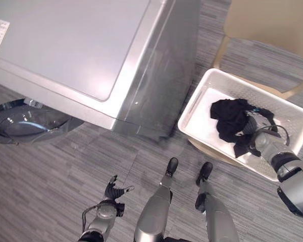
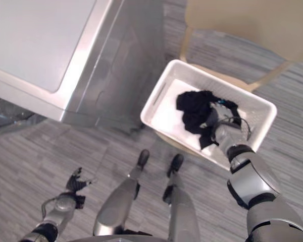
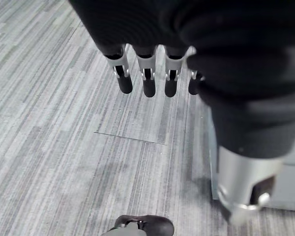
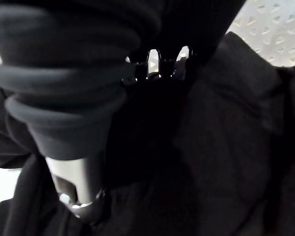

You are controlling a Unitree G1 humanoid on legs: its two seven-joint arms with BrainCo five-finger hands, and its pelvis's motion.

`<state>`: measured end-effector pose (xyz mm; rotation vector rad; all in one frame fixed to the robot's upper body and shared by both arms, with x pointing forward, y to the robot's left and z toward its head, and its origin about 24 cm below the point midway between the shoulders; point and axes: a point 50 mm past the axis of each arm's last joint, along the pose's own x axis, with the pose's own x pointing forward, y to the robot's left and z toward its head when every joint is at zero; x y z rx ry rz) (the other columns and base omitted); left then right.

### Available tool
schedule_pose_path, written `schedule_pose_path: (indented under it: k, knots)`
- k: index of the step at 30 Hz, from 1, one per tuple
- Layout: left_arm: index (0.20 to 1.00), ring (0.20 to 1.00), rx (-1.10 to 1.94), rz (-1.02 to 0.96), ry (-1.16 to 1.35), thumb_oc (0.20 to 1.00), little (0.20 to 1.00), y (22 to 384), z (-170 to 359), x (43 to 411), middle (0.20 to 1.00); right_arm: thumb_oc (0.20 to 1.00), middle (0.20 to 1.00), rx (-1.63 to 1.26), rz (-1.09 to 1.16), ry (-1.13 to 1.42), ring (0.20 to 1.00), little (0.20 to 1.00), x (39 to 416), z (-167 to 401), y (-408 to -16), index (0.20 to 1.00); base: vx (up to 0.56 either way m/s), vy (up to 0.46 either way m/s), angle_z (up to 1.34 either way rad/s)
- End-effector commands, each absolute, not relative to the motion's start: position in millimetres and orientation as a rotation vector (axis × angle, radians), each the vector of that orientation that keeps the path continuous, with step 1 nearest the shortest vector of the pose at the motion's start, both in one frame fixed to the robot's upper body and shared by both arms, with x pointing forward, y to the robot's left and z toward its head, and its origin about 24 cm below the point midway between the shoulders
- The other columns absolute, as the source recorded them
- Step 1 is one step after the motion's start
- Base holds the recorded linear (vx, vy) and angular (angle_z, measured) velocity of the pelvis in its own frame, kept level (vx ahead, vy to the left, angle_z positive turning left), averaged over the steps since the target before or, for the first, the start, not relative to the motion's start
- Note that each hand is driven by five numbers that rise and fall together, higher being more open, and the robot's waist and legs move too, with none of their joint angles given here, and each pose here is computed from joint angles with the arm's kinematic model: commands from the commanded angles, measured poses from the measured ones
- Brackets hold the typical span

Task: Grab the laundry basket,head to the washer,open it,put in the laundry and shut it.

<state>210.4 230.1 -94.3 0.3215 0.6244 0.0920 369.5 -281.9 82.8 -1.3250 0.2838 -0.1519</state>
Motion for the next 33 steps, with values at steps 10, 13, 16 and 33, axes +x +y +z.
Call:
schedule_pose_path:
  k: [10, 13, 16, 33]
  knots:
    - [1.0, 1.0, 0.293, 0.081, 0.586, 1.0, 1.0, 226.7, -86.2, 221.1, 1.0, 0.2, 0.2, -0.699, -0.144, 0.215, 0.2, 0.2, 356.6, 54.9, -245.9, 0.2, 0.04, -0.001, 0.17]
    - [1.0, 1.0, 0.285, 0.087, 0.623, 1.0, 1.0, 227.4, -92.5, 211.3, 1.0, 0.2, 0.2, -0.515, -0.107, 0.111, 0.2, 0.2, 351.2, 59.6, -225.7, 0.2, 0.05, 0.027, 0.0]
    - [1.0, 1.0, 0.272, 0.092, 0.67, 1.0, 1.0, 229.4, -100.0, 197.7, 1.0, 0.2, 0.2, -0.363, -0.047, 0.017, 0.2, 0.2, 336.8, 62.9, -209.7, 0.2, 0.08, 0.036, -0.08]
    - [1.0, 1.0, 0.266, 0.113, 0.601, 1.0, 1.0, 236.9, -85.1, 197.0, 1.0, 0.2, 0.2, -0.146, 0.176, -0.339, 0.2, 0.2, 282.4, 113.6, -170.7, 0.2, -0.07, -0.003, -0.01]
